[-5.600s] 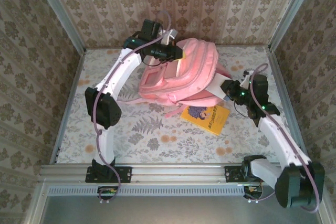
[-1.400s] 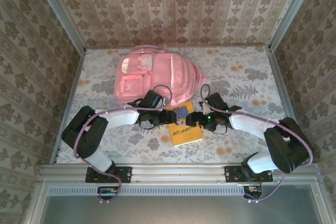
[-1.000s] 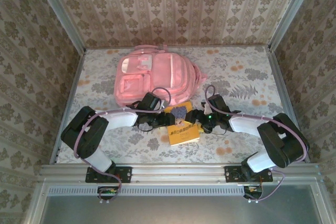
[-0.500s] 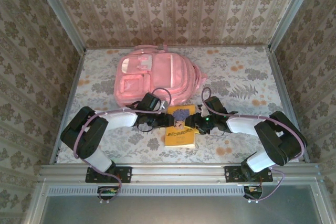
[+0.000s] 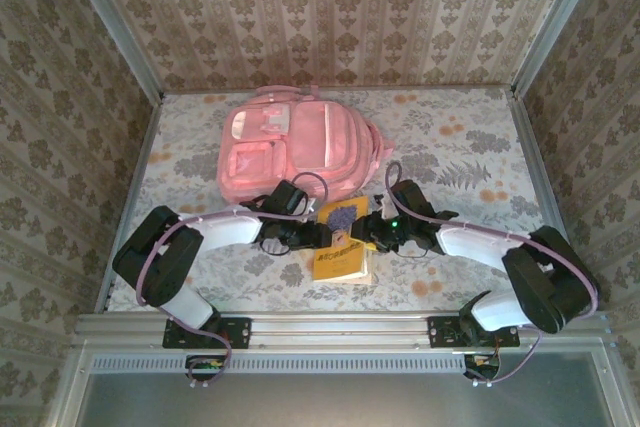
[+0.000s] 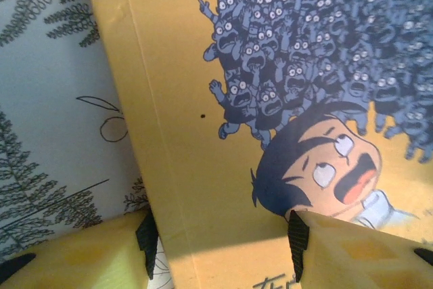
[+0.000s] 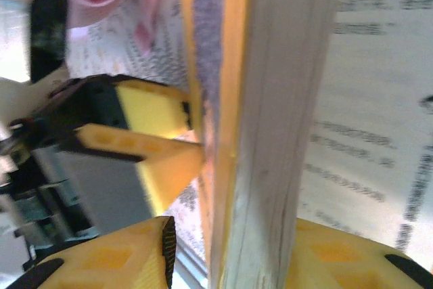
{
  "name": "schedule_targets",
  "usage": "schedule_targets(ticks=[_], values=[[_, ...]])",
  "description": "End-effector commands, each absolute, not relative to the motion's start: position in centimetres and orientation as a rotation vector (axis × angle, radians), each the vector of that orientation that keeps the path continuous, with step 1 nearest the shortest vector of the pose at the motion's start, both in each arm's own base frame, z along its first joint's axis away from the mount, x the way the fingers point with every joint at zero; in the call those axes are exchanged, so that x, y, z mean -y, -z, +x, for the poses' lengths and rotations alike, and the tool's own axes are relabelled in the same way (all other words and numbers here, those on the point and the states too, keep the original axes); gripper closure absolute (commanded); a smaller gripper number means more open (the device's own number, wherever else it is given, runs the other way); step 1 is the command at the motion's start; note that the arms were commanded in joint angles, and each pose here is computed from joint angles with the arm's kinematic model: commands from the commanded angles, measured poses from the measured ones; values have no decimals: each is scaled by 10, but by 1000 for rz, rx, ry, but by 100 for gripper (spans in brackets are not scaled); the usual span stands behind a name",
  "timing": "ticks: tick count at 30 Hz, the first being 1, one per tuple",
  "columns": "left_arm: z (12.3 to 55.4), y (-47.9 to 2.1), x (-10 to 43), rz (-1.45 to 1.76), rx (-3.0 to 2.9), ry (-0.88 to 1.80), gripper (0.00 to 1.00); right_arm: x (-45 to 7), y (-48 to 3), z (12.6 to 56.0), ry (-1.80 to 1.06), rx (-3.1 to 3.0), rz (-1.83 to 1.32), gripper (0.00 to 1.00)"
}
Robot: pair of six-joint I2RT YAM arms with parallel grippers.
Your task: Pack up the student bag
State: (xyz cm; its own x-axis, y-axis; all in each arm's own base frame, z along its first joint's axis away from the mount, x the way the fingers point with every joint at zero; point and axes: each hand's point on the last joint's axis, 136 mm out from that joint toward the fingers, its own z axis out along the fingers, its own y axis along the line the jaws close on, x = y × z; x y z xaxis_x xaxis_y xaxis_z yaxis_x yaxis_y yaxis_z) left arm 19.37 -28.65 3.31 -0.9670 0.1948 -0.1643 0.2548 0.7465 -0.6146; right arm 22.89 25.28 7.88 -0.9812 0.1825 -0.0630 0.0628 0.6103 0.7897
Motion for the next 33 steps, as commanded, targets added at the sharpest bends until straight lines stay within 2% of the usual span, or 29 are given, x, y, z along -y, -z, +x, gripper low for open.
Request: schedule_targets(ticks=[1, 6, 9, 11, 14, 15, 16, 21, 27, 31, 33], values=[[175, -37, 290, 458, -2870, 1051, 44, -258, -99, 230, -1313, -2659, 138, 54], [175, -38, 290, 456, -2869, 1044, 44, -262, -92, 231, -1318, -2669, 143, 47], [174, -39, 289, 457, -2868, 1037, 44, -264, -85, 236, -1316, -2667, 170, 53], [175, -41, 286, 451, -2863, 1022, 45, -262, -75, 238, -1276, -2688, 194, 59], [176, -49, 279, 439, -2850, 997, 45, -257, -71, 241, -1224, -2693, 213, 90], [177, -52, 275, 424, -2846, 990, 45, -255, -72, 241, -1212, -2692, 217, 97], [178, -58, 271, 405, -2833, 995, 44, -254, -72, 241, -1208, -2692, 220, 100], [184, -88, 260, 305, -2768, 1118, 38, -252, -92, 233, -1256, -2657, 214, 100], [189, -138, 261, 336, -2672, 1179, 35, -235, -122, 214, -1291, -2591, 248, 100], [200, -159, 263, 297, -2631, 1209, 33, -223, -161, 206, -1327, -2474, 216, 100], [207, -165, 266, 272, -2611, 1235, 27, -221, -182, 205, -1366, -2410, 181, 100]])
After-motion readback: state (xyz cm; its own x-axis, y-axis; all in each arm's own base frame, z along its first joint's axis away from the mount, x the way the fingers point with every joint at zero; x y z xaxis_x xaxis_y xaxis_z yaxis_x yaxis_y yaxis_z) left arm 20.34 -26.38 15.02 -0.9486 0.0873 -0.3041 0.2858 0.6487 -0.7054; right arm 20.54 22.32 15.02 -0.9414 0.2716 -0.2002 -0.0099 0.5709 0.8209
